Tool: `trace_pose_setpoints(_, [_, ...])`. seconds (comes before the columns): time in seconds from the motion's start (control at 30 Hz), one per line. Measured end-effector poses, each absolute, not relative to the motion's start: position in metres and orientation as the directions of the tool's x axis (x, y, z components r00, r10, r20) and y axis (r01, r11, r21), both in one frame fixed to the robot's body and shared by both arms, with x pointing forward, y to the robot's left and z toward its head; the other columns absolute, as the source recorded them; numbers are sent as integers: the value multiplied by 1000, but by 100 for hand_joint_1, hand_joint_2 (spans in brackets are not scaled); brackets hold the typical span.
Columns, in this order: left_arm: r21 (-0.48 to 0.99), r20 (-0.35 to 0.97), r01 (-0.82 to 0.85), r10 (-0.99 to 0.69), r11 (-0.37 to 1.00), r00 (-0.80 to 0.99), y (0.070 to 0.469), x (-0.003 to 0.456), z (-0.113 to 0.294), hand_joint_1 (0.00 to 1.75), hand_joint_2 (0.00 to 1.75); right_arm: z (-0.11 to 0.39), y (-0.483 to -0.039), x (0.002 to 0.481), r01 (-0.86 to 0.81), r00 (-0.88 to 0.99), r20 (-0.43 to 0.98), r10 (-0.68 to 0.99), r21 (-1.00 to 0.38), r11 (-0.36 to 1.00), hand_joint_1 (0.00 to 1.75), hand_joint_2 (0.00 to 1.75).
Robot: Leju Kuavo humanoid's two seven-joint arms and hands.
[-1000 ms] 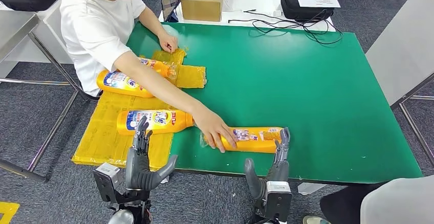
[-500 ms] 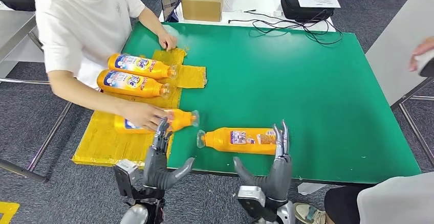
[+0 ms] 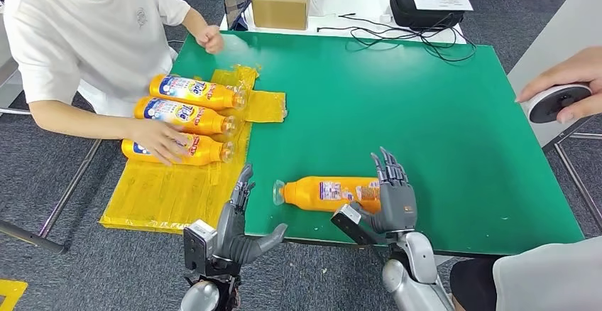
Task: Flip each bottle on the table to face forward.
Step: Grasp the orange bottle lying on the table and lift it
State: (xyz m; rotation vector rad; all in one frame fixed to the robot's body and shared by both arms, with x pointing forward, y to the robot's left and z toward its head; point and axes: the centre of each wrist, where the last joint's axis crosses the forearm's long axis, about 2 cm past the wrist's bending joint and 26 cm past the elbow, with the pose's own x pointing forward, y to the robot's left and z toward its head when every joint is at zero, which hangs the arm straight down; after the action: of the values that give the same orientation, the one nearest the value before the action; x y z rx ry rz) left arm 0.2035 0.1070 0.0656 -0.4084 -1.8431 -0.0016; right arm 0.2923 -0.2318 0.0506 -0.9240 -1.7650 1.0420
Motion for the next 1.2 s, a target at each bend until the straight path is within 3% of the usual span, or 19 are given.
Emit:
trace_pose_setpoints(0.43, [-168, 936, 302, 247, 939, -249, 101, 203, 68, 0, 175, 37, -248, 310, -42, -325, 249, 912, -968, 249, 0, 175])
trace_pose_setpoints(0.83, [-172, 922, 325, 268, 930, -280, 96, 205, 79, 0, 175, 43, -242, 325, -45, -369, 100, 924, -995, 90, 0, 175])
trace_pose_setpoints(1.13, [-212, 921, 368, 311, 905, -233, 95, 208, 84, 0, 175, 64, -239, 361, -298, -244, 84, 966, -954, 7, 0, 175])
trace_pose_setpoints(1.17, [-214, 923, 374, 312, 902, -226, 95, 208, 85, 0, 175, 67, -239, 365, -321, -229, 79, 970, -947, 1, 2, 175])
trace_pose_setpoints(1.2, [-218, 924, 380, 315, 899, -216, 95, 209, 85, 0, 175, 69, -238, 369, -344, -212, 73, 974, -939, -4, 17, 175])
